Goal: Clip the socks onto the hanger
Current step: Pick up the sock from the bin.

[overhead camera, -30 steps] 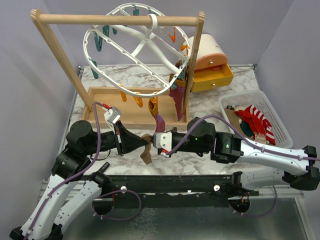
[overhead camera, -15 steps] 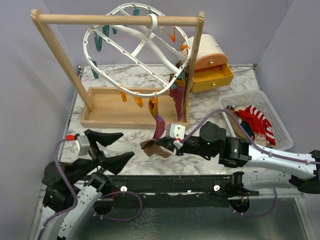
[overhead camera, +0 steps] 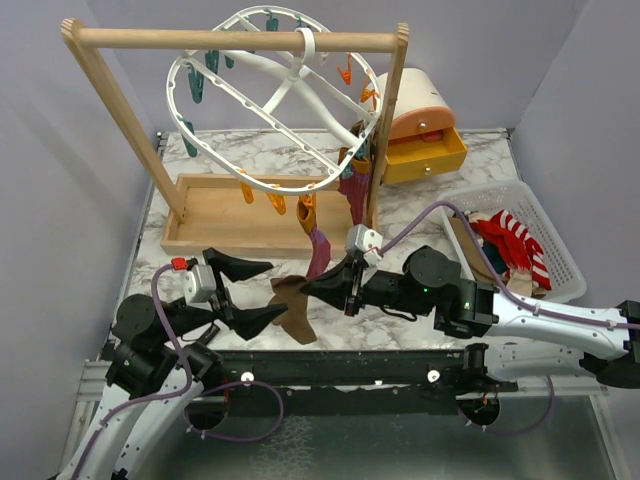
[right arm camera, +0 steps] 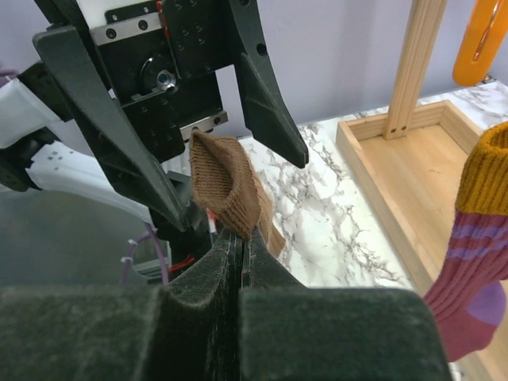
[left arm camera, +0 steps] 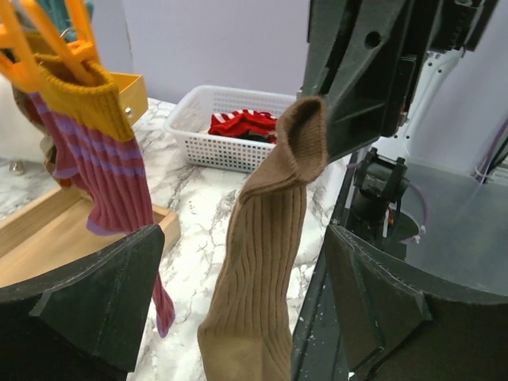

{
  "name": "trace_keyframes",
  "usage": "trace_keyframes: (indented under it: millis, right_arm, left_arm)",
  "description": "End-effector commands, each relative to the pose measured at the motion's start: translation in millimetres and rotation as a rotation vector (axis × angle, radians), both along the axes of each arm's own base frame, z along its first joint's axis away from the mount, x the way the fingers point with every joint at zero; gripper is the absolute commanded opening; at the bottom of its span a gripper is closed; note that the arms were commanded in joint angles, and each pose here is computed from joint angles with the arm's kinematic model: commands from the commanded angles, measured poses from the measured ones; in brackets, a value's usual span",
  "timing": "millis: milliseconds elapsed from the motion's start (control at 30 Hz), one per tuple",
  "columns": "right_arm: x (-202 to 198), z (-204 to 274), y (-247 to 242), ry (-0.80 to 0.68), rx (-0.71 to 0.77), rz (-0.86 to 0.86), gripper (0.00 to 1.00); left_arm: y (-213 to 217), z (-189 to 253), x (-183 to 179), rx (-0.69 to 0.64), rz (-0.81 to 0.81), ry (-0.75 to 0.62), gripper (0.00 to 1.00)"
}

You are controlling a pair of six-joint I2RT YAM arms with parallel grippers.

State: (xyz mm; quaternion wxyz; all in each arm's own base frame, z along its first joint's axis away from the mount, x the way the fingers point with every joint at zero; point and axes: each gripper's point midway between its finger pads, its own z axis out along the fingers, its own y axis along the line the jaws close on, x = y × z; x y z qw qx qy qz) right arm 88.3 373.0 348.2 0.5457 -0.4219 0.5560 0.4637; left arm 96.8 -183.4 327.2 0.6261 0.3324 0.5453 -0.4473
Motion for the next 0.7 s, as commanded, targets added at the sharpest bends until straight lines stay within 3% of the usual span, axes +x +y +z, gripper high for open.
trace_keyframes:
  millis: [0, 33, 100, 133, 333, 433, 500, 567, 600, 667]
  right_arm:
    - [-7, 16, 8, 0.064, 0.06, 0.031, 0.01]
    - [-7, 16, 9, 0.066, 0.061, 0.031, 0.0]
    - [-6, 18, 9, 0.065, 0.062, 0.029, 0.0]
    - [-6, 16, 10, 0.067, 0.057, 0.027, 0.0]
    - [-5, 15, 12, 0.066, 0.048, 0.024, 0.01]
    - [-4, 16, 13, 0.067, 0.049, 0.023, 0.01]
    - [-4, 17, 13, 0.069, 0.05, 0.024, 0.01]
    - [-2, 15, 14, 0.072, 0.044, 0.01, 0.01]
    - [2, 15, 14, 0.078, 0.045, -0.011, 0.01]
    - [13, 14, 12, 0.092, 0.046, -0.077, 0.29]
  left_arm:
    - [-6, 15, -11, 0.022, -0.078, -0.123, 0.84]
    - [-7, 16, -9, 0.025, -0.08, -0.124, 0.77]
    - [-7, 18, -5, 0.029, -0.066, -0.129, 0.48]
    - [-7, 20, -3, 0.029, -0.056, -0.131, 0.4]
    - [-6, 31, -2, 0.014, -0.046, -0.174, 0.43]
    - [-10, 27, -5, 0.03, -0.084, -0.172, 0.39]
    - [-12, 24, -8, 0.04, -0.113, -0.165, 0.27]
    - [-13, 21, -8, 0.044, -0.119, -0.159, 0.06]
    - [-13, 20, -7, 0.045, -0.113, -0.151, 0.0]
    - [-10, 18, -4, 0.047, -0.087, -0.145, 0.0]
